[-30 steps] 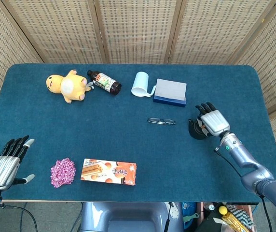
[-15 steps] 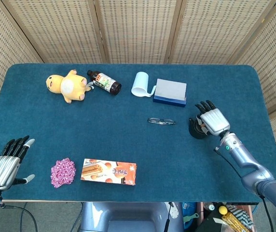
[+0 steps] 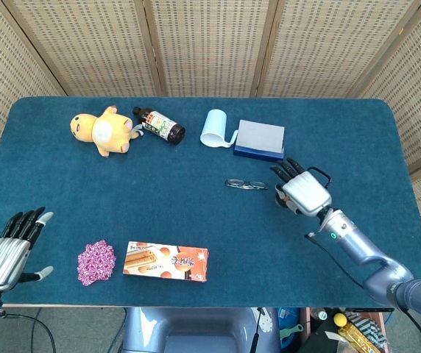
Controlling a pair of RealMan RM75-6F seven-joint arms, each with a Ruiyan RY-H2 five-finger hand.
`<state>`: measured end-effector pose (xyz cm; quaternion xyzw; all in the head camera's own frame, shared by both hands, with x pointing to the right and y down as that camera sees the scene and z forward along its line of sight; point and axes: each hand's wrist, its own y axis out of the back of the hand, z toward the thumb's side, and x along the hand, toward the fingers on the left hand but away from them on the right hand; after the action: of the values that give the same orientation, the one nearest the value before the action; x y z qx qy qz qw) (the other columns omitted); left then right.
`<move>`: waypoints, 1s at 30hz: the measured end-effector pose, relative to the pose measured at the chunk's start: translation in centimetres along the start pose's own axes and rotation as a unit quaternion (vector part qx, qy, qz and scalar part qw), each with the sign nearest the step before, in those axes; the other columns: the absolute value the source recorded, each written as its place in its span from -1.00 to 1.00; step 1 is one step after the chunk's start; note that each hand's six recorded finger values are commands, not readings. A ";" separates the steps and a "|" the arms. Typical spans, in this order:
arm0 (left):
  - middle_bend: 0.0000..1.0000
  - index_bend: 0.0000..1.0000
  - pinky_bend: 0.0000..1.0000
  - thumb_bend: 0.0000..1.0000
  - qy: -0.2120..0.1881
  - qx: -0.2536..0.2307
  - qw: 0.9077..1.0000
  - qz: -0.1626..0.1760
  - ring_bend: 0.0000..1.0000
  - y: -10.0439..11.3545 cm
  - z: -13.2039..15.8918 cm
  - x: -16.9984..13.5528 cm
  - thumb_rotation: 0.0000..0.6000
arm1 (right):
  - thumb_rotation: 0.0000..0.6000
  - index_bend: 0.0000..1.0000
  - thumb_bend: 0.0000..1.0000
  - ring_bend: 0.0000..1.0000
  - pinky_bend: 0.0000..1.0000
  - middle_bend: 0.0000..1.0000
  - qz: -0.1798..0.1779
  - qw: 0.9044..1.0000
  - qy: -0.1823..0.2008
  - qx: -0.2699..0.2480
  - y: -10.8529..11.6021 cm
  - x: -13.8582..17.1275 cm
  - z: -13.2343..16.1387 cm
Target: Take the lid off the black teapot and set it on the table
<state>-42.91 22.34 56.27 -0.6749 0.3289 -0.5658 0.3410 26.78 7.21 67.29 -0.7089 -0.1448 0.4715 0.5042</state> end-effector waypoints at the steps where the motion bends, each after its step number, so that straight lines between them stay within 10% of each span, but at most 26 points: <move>1: -1.00 -1.00 -1.00 -0.78 0.000 0.000 1.000 0.000 -1.00 0.0 0.0 0.0 1.00 | 1.00 0.23 0.08 -1.00 -0.79 -0.65 0.004 1.000 0.006 0.003 -0.2 -0.1 0.5; 12: -1.00 -1.00 -1.00 -0.78 0.000 0.000 1.000 -0.003 -1.00 -0.1 -0.1 0.0 1.00 | 1.00 0.14 0.05 -1.00 -0.72 -0.66 0.035 0.999 0.035 0.017 -3.1 -1.0 4.1; 18: -1.00 -1.00 -1.00 -0.78 0.000 0.001 1.000 -0.004 -1.00 -0.2 -0.1 0.0 1.00 | 1.00 -0.45 -0.69 -1.00 -0.71 -0.75 0.044 0.998 0.037 0.032 -3.9 -1.0 4.2; 30: -1.00 -1.00 -1.00 -0.78 0.001 0.003 1.000 -0.005 -1.00 -0.2 0.0 0.1 1.00 | 1.00 -0.54 -0.87 -1.00 -0.75 -0.89 -0.008 1.000 0.013 0.013 -0.9 0.7 3.4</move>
<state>-42.93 22.37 56.53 -0.6750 0.3242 -0.5691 0.3397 24.59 10.05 67.51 -0.7071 -0.1379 0.4600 0.5190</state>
